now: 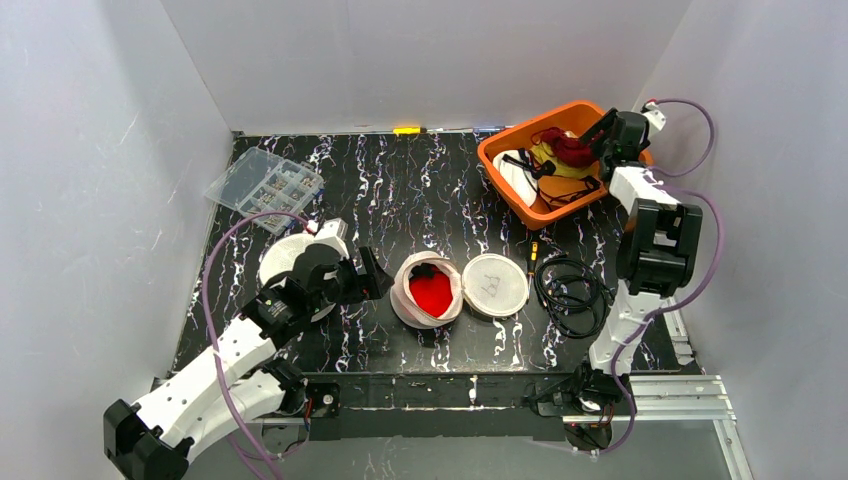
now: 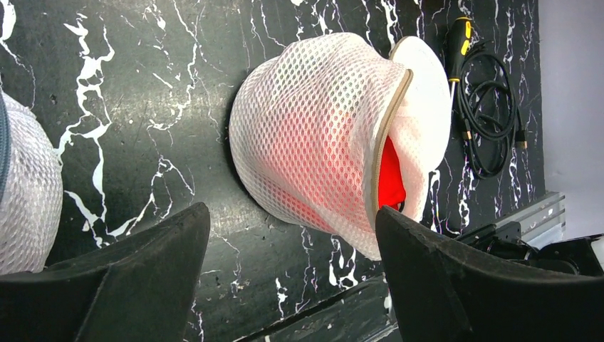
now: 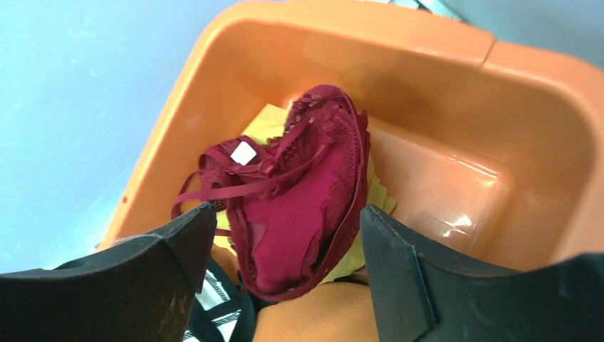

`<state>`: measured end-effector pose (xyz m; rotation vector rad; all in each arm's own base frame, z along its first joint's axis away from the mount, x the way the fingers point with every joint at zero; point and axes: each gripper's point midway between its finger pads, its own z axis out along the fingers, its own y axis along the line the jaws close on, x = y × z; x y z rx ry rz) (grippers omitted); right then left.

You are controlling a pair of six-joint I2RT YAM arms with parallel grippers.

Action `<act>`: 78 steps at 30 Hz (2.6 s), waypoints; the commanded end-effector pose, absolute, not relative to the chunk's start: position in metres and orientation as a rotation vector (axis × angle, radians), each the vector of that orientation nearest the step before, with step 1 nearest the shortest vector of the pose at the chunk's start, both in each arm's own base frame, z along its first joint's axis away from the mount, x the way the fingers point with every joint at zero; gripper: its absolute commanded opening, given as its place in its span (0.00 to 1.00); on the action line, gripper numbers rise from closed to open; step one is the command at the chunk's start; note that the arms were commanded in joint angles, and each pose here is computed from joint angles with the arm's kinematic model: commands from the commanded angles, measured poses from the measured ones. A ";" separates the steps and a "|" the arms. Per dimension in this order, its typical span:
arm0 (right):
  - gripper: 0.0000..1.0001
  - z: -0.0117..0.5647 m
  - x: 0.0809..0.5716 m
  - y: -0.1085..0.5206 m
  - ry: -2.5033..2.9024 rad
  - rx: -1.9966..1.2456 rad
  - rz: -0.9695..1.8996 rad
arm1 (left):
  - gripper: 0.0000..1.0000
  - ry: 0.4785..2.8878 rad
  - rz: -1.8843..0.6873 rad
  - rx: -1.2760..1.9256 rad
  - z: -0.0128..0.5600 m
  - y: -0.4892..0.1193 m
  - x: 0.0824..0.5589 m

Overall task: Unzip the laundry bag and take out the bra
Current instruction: Place the bra in the bin.

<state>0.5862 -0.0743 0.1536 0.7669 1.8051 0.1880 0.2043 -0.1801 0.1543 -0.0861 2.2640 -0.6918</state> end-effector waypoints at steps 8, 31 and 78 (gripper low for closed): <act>0.74 0.266 0.579 -0.055 1.619 0.733 0.248 | 0.83 2.220 -0.694 -0.107 0.172 -0.175 0.206; 0.44 0.124 0.568 -0.025 1.946 0.773 0.322 | 0.77 2.251 -0.715 -0.119 0.168 -0.178 0.201; 0.61 0.127 0.222 0.255 2.266 -0.285 0.546 | 0.75 2.475 -0.825 0.243 0.152 -0.248 0.209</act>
